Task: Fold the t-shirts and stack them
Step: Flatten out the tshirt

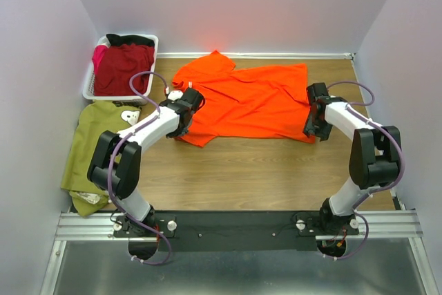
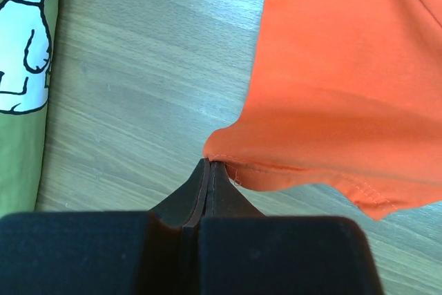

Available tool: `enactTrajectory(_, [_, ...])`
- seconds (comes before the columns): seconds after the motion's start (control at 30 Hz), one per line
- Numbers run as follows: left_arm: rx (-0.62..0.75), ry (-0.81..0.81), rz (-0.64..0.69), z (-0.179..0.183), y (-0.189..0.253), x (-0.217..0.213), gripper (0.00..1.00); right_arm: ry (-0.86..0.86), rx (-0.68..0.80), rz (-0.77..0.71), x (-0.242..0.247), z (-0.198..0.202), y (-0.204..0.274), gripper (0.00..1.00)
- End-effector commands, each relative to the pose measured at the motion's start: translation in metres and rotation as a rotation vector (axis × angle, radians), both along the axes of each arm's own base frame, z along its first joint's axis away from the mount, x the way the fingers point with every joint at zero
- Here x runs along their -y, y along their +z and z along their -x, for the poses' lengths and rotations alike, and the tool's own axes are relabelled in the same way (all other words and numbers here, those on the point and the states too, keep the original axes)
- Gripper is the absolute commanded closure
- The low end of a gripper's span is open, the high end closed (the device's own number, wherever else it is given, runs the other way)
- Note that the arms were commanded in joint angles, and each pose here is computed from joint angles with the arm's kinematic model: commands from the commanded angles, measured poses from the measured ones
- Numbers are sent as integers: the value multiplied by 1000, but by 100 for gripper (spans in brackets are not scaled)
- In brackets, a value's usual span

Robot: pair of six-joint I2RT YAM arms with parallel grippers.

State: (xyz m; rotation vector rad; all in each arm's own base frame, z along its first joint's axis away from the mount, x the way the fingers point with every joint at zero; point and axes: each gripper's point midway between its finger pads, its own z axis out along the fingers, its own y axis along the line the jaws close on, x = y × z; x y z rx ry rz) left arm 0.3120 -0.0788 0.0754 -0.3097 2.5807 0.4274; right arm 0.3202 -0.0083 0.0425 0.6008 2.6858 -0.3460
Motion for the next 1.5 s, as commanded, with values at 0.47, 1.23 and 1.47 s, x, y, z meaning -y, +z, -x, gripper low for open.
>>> enactTrajectory(0.47, [-13, -25, 12, -8, -11, 7, 100, -3, 0, -36, -7, -6, -21, 56])
enactTrajectory(1.23, [49, -6, 16, -32, 25, -3, 100, 2, 149, 9, 2, -33, 35, 99])
enactTrajectory(1.47, [277, 14, 46, -84, 131, -2, 100, 11, 364, 62, 11, -63, 143, 99])
